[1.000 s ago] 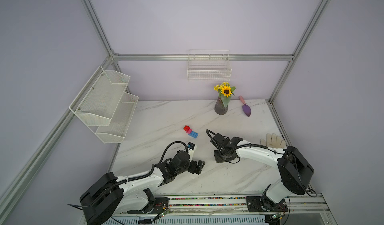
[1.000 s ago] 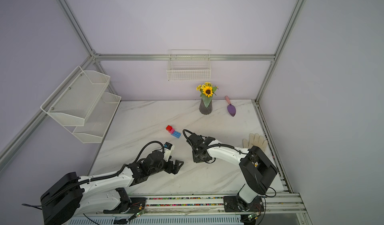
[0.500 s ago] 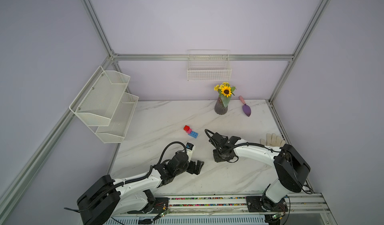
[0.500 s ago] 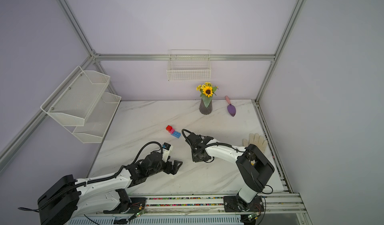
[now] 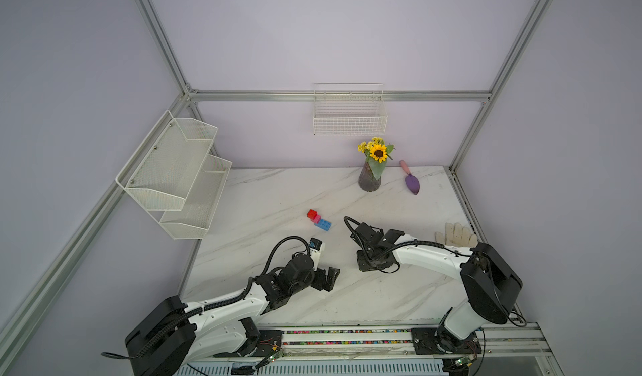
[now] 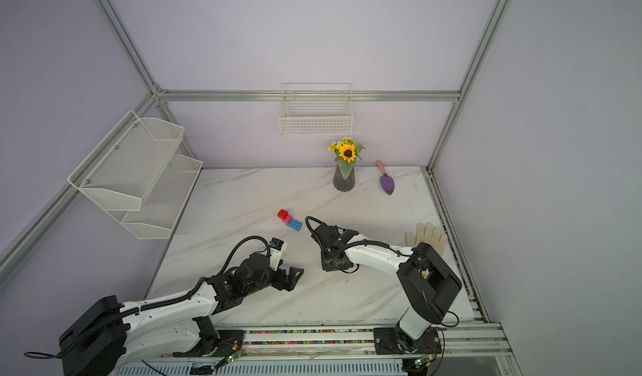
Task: Assemble the letter v with lego
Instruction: Assemble the lego brick with the lego brick.
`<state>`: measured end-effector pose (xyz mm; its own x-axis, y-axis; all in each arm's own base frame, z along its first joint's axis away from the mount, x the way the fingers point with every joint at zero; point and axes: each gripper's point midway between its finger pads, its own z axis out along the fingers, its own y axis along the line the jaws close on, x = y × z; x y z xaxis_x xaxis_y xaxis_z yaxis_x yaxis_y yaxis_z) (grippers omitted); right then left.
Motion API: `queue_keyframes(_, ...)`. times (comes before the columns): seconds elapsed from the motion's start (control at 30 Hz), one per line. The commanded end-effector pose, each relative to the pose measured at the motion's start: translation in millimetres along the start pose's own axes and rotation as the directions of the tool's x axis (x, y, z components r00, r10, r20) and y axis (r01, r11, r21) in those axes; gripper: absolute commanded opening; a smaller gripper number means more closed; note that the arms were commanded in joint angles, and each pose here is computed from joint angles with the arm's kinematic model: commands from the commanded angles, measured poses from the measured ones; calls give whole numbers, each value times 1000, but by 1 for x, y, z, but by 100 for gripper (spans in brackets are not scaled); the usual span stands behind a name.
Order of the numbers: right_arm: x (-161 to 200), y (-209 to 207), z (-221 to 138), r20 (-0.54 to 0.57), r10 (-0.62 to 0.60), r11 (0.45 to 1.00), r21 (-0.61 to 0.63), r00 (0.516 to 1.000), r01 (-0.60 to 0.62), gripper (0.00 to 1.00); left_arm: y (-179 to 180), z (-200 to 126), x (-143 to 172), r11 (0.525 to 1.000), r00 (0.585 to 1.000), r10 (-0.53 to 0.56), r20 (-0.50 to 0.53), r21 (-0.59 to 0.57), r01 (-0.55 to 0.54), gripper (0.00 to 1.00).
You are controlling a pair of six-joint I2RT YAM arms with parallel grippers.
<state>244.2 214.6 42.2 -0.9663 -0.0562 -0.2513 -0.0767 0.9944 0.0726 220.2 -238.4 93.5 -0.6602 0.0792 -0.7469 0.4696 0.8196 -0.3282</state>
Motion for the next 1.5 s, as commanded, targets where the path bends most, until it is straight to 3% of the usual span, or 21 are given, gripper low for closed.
queue_keyframes(0.0,42,-25,22,-140,40,995,92,989,-27,12,-1,-3,-4,1000,1000,4,25,0,-4,100)
queue_keyframes(1.13,71,-36,58,-302,-123,977,130,945,169,11,1,-13,-15,999,999,-4,36,-37,5,100)
queue_keyframes(1.3,70,-38,53,-276,10,984,172,961,39,12,1,-14,-17,999,999,-8,39,-39,10,100)
queue_keyframes(1.47,68,-31,44,-233,100,989,127,967,-72,12,1,-13,-17,999,999,-9,40,-40,10,100)
